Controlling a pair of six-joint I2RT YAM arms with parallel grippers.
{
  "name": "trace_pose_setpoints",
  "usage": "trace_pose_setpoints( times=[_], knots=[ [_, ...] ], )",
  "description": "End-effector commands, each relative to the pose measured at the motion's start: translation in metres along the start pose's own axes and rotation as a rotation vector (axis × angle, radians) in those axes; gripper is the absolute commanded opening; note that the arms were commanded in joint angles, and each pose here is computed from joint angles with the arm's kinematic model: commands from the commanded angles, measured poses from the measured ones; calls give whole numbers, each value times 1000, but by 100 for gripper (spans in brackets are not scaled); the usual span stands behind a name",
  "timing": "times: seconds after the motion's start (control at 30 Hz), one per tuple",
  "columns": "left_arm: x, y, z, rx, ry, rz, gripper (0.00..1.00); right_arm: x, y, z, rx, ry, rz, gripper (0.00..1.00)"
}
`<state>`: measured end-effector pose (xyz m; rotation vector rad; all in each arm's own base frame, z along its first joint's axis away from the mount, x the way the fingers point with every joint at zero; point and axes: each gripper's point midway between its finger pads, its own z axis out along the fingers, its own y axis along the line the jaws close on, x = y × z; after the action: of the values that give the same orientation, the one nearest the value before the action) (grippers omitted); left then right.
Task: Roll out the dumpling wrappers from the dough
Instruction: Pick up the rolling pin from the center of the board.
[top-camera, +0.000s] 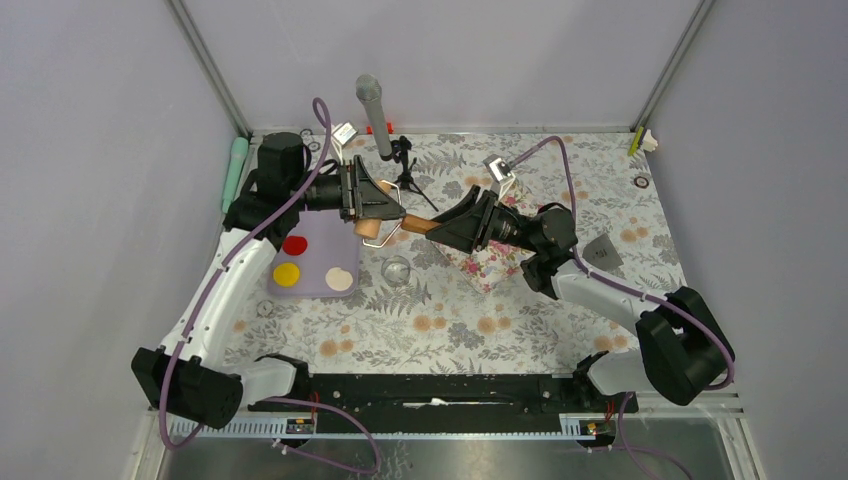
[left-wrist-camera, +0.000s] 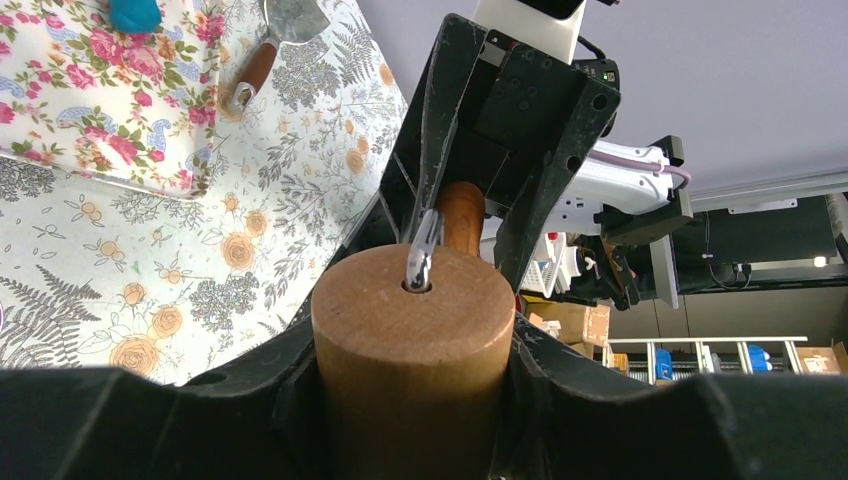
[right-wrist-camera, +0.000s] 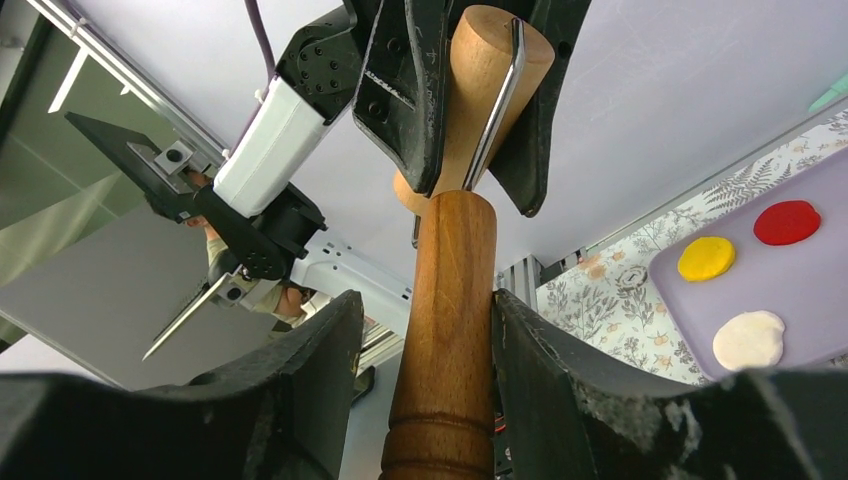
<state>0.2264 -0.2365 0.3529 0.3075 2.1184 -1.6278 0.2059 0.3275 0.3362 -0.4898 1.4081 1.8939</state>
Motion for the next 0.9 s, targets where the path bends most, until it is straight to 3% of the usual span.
trace_pose_setpoints(
  times=[0.0,0.13,0.27,0.3,0.33,0.4,0.5,0.53,0.67,0.8,0.87],
  knots=[
    [-10,-18,-4,24,-28,73,0,-15,29,6,-89,-35,-101,55],
    [-11,-20,-5,27,-29,71,0,-16,29,8,-100,-37,-87,43],
    [-11,-21,-5,33,-34,66,0,-17,22,9,-81,-47,-57,6],
    [-11,-20,-4,34,-33,58,0,-17,19,10,-65,-51,-44,0],
    [-11,-19,-4,33,-32,51,2,-18,16,10,-51,-55,-34,0],
    [-11,-16,-3,28,-30,38,25,-18,10,10,-14,-60,17,0],
    [-15,-1,-4,-61,-51,45,93,-17,-12,9,122,-50,116,0],
    [-16,11,-8,-152,-46,46,98,-15,-19,5,181,-36,123,0],
    [-35,19,-45,-460,-100,138,99,-31,-40,-44,441,-66,98,0],
    [-46,12,-71,-575,-204,198,99,-64,-58,-124,729,-120,113,0],
    [-44,14,-73,-581,-223,196,99,-66,-71,-168,925,-96,233,0]
  ],
)
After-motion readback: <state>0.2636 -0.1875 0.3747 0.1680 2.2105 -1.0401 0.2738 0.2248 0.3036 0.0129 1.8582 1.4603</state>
